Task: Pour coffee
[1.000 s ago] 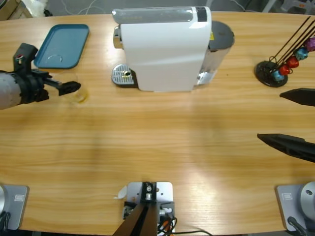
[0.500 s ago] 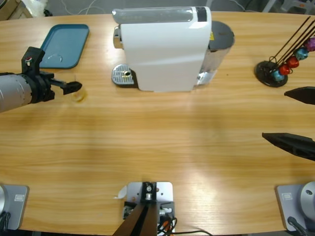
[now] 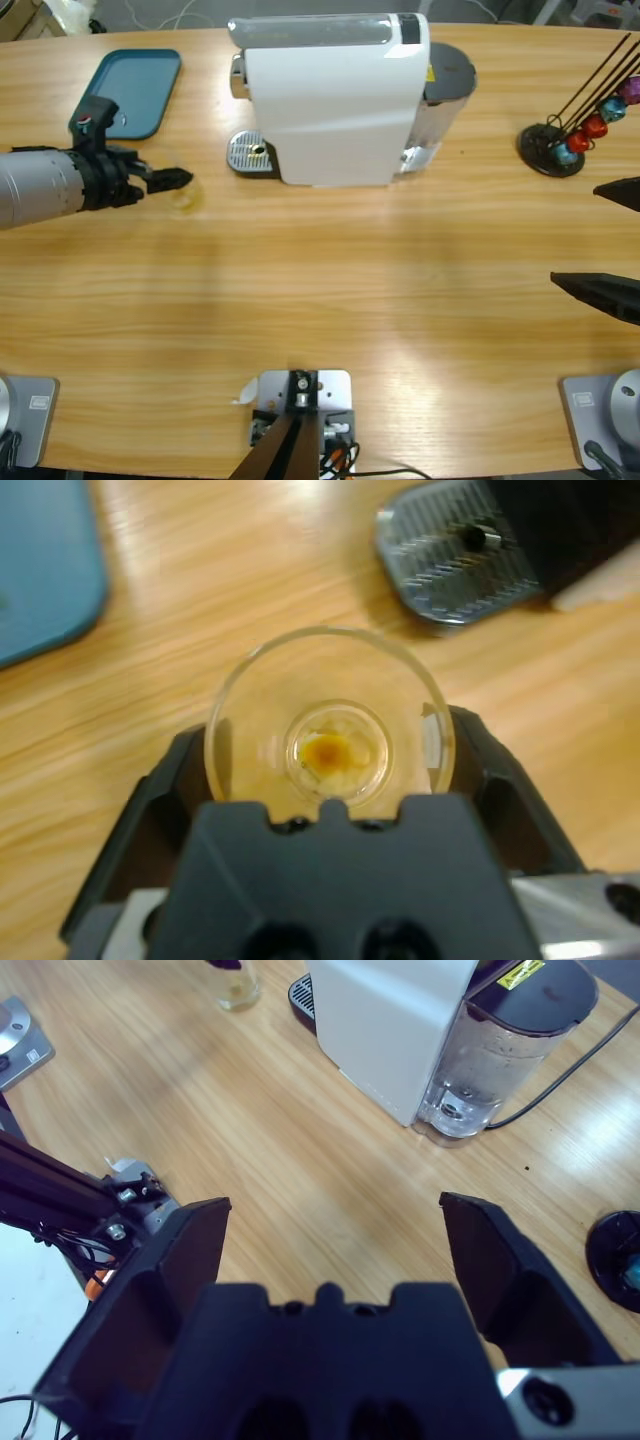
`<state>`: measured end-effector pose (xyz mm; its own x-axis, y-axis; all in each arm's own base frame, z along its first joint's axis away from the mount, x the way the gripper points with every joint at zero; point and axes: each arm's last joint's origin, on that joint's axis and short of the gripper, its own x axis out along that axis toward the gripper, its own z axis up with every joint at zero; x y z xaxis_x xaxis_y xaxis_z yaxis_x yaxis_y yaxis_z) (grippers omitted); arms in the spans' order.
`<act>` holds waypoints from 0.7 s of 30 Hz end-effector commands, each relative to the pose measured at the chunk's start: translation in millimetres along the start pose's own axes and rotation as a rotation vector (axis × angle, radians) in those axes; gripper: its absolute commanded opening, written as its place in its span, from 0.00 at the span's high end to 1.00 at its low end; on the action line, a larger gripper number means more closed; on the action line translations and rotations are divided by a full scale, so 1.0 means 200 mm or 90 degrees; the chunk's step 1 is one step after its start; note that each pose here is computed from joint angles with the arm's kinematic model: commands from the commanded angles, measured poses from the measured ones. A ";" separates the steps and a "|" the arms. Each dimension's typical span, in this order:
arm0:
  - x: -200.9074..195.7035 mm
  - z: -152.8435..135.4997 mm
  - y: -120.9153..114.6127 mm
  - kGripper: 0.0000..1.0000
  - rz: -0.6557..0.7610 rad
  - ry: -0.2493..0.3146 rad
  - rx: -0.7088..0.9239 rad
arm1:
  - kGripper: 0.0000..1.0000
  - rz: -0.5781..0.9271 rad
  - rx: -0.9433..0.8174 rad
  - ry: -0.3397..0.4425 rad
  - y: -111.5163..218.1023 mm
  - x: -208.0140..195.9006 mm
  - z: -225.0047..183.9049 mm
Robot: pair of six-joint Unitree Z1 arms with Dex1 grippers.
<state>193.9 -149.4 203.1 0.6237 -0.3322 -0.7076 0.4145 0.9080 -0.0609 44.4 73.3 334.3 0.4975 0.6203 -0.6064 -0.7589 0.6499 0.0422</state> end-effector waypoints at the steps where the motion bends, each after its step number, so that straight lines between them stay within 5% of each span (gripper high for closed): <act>1: -0.06 0.13 -0.06 0.56 -0.080 -0.020 0.095 | 0.08 -0.012 -0.003 -0.006 -0.02 -0.03 -0.05; 7: -0.04 0.31 -0.09 0.56 -0.066 -0.054 0.153 | 0.08 -0.012 -0.002 -0.011 -0.04 -0.06 -0.08; 21: 0.20 0.32 -0.08 0.56 -0.041 -0.002 0.192 | 0.08 -0.014 -0.003 -0.015 -0.04 -0.07 -0.08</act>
<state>237.0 -189.3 238.1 0.6024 -0.4279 -0.6738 0.6364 0.7670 0.0819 38.4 60.0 336.4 0.5076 0.6357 -0.5815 -0.7612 0.6471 0.0429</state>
